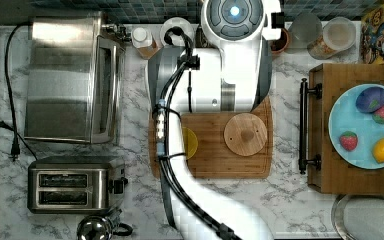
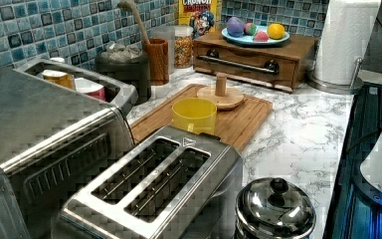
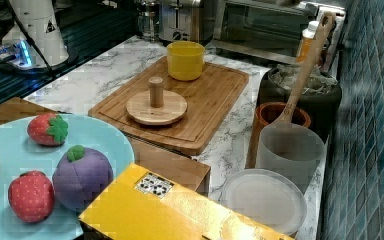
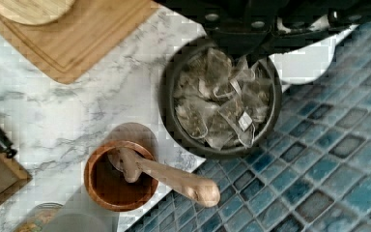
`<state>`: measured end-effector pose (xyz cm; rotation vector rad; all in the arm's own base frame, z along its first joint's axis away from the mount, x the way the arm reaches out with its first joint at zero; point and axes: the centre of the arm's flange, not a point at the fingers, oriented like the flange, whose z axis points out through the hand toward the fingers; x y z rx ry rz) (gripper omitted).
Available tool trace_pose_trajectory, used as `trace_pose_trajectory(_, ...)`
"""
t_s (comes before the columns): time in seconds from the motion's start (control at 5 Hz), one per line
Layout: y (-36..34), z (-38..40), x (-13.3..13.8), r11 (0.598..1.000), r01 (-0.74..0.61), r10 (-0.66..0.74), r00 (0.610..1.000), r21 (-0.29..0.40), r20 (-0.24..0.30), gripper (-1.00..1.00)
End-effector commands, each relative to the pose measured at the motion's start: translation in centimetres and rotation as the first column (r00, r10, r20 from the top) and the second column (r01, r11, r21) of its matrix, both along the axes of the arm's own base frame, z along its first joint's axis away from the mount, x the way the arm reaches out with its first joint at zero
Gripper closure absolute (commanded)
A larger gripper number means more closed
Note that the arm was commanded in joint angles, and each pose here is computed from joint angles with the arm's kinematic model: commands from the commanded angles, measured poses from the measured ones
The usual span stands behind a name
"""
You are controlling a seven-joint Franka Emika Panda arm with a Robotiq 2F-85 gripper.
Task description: Get a tea bag.
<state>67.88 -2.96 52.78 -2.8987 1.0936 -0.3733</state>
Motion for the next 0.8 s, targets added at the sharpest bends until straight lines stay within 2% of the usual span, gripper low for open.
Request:
trace_pose_trajectory(0.2, 1.8, -3.5, -7.5, 0.98, -0.191, 0.197, 0.974, 0.061, -0.115, 1.0)
trace_pose_trajectory(0.4, 2.8, -4.8, -9.7, 0.966, -0.246, 0.257, 0.952, 0.084, -0.167, 1.0)
trace_pose_trajectory(0.6, 3.7, -5.2, -10.8, 0.956, -0.282, 0.292, 0.941, 0.084, -0.17, 1.0)
trace_pose_trajectory(0.8, 4.8, -6.0, -10.9, 0.949, -0.309, 0.315, 0.925, 0.063, -0.213, 1.0)
